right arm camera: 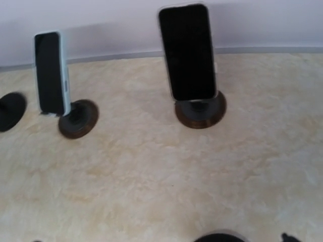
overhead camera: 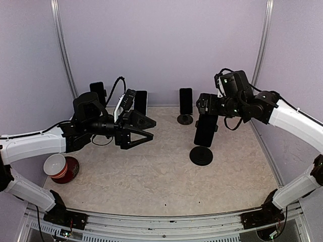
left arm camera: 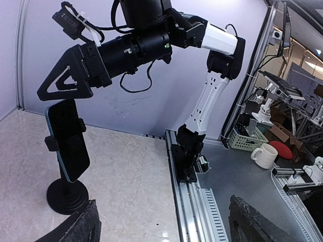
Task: Place the phone on the phone stand
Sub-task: Pick up the phone stand with the phone from the center of the board.
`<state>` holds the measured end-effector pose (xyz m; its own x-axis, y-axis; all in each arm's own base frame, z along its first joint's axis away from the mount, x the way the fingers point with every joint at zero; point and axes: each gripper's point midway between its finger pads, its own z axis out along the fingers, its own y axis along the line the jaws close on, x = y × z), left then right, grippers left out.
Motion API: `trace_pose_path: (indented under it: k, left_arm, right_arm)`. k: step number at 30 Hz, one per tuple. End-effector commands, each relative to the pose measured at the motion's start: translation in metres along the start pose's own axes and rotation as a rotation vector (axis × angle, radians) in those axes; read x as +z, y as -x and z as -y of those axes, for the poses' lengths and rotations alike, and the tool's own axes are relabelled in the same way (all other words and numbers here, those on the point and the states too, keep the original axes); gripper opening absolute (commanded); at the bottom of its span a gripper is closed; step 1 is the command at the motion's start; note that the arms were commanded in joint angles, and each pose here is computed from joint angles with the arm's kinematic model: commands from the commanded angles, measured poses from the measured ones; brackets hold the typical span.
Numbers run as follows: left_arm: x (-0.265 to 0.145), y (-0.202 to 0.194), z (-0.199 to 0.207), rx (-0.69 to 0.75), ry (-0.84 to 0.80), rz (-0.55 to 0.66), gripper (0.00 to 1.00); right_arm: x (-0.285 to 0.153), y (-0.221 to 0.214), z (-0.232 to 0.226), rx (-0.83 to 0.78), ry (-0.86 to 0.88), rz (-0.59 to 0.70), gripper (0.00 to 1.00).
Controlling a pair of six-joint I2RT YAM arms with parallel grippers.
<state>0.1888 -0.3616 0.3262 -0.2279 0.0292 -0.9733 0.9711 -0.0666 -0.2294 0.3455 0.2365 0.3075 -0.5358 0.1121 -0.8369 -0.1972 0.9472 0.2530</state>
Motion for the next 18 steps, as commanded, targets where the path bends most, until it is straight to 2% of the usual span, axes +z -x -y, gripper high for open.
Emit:
trace_pose_path:
  k: [1, 9, 18]
  left_arm:
    - [-0.006, 0.018, 0.004, 0.059, 0.006, 0.041, 0.86]
    - [-0.007, 0.019, 0.004, 0.062, 0.007, 0.043, 0.86]
    - [-0.008, 0.019, 0.004, 0.064, 0.008, 0.044, 0.86]
  right_arm:
    - [0.002, -0.002, 0.012, 0.078, -0.193, 0.009, 1.0]
    - [0.008, -0.028, 0.008, 0.081, -0.403, -0.025, 1.0]
    - [0.002, -0.034, 0.013, 0.114, -0.465, -0.001, 1.0]
